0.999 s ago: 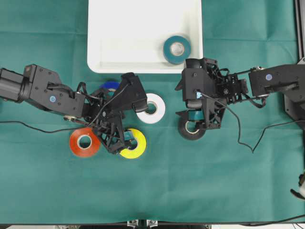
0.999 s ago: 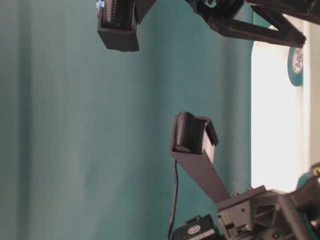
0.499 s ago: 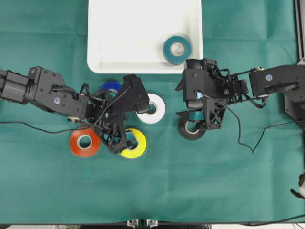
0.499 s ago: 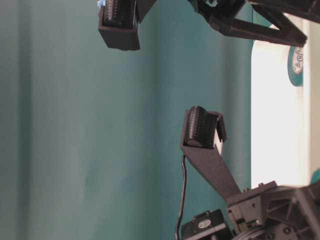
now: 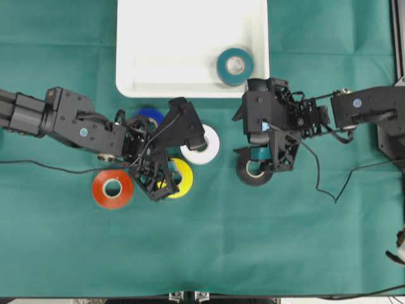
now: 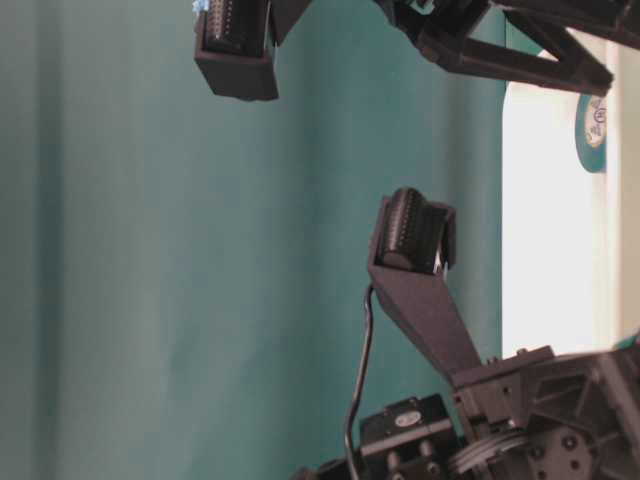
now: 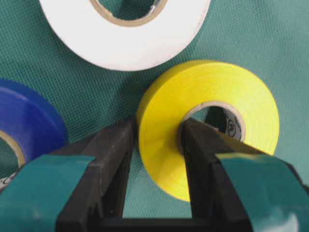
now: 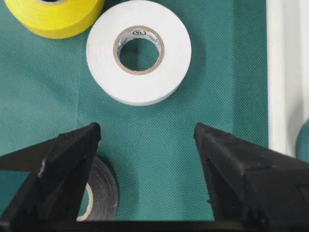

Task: Put the tape alternately from left to right into the white case.
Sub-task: 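Close the left gripper on the yellow tape roll's inner edge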

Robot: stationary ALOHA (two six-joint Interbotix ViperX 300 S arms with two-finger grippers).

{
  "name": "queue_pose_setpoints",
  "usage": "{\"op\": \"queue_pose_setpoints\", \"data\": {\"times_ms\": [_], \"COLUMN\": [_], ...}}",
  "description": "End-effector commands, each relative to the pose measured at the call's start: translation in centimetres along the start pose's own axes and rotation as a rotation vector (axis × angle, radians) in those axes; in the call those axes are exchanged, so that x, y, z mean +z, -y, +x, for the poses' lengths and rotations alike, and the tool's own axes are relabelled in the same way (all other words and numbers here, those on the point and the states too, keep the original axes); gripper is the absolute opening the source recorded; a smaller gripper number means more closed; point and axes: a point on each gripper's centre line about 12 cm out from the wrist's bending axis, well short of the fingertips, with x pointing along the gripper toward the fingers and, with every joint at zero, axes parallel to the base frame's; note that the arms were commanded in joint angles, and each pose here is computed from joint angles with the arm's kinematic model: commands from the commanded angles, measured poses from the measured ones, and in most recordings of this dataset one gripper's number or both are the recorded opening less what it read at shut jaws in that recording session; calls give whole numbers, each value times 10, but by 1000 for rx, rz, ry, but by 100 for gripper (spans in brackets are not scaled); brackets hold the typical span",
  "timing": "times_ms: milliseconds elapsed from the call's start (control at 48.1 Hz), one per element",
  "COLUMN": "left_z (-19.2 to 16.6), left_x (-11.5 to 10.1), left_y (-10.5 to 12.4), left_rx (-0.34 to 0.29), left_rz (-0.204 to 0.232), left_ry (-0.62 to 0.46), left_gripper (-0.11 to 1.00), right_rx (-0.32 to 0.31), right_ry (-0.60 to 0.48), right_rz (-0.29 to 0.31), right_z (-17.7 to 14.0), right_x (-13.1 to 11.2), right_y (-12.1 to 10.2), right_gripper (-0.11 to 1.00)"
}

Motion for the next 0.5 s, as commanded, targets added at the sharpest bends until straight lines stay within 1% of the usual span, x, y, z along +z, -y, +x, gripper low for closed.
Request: {"op": "queue_pose_setpoints", "data": {"times_ms": [0,354,478], "left_z": [-4,-12,-28], "left_x": [1,7,11], "left_y": [10,14,18], "left_rx": [-7,-16,-34], "left_rz": [13,25,55], "left_ry": [-3,9,36], "left_gripper": [-3,-3,-3], "right_rx": [8,8,8], "right_ry": [25,27,25], "right_rz": [-4,-4,-4], "right_z": [-3,-3,-3], "right_x": [6,6,6], "right_y": [-2,-2,-2], "right_gripper": [81,81,81]}}
